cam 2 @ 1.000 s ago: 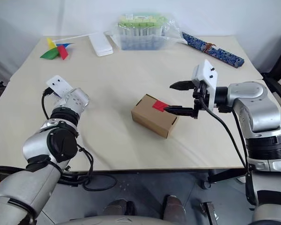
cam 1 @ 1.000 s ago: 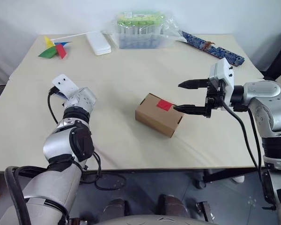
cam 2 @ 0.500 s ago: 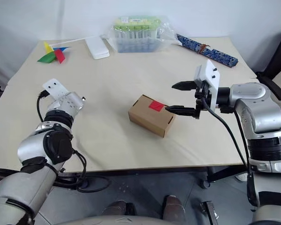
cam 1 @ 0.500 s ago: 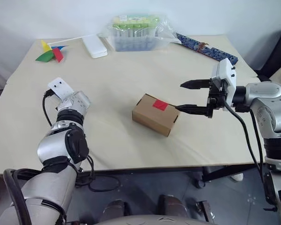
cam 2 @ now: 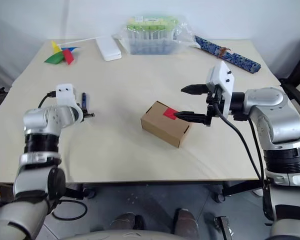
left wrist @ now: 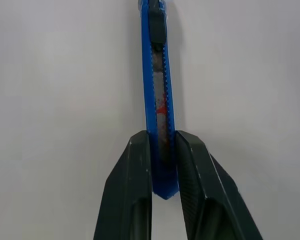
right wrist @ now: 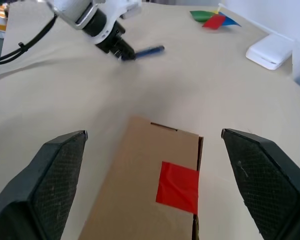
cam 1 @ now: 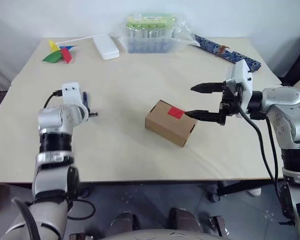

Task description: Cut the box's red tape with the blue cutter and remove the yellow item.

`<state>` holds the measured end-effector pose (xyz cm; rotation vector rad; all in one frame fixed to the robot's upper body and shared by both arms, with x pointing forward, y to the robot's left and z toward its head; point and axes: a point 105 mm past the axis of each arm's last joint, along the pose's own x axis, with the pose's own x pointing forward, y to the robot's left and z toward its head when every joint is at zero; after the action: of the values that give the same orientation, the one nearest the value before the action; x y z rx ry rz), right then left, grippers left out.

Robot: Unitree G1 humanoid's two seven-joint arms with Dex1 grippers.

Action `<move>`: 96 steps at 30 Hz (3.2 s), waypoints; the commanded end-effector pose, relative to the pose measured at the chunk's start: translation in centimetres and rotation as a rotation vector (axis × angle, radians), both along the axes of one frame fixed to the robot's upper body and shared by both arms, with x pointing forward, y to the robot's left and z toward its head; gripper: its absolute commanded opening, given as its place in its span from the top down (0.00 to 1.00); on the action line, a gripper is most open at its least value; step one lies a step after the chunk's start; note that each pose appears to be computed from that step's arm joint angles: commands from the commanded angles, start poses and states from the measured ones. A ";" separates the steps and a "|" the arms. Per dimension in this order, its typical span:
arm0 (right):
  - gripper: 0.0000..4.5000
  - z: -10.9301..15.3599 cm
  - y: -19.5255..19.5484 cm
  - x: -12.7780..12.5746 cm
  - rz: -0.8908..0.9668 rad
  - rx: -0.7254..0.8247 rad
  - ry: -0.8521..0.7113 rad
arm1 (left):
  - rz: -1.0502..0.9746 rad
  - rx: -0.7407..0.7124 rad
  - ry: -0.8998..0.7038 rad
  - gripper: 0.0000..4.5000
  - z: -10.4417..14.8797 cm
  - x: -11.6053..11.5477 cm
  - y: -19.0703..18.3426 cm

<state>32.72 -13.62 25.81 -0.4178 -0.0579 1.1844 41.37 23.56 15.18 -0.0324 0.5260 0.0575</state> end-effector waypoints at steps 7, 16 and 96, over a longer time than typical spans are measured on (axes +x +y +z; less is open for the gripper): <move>0.00 0.8 0.2 -1.5 -0.010 0.059 -0.055 | -0.856 0.104 -0.038 0.92 1.0 -9.0 -5.2; 0.00 0.2 0.2 -2.8 -0.032 0.058 -0.065 | -1.282 0.109 0.006 0.92 0.9 -13.2 -5.3; 1.00 -14.6 15.9 -6.0 0.250 -0.403 -0.100 | -1.764 0.370 0.257 0.92 -5.3 -13.8 -8.9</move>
<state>26.64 1.95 11.23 -0.8256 0.0613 1.4302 28.29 14.84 11.61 0.8159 0.5751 -1.5409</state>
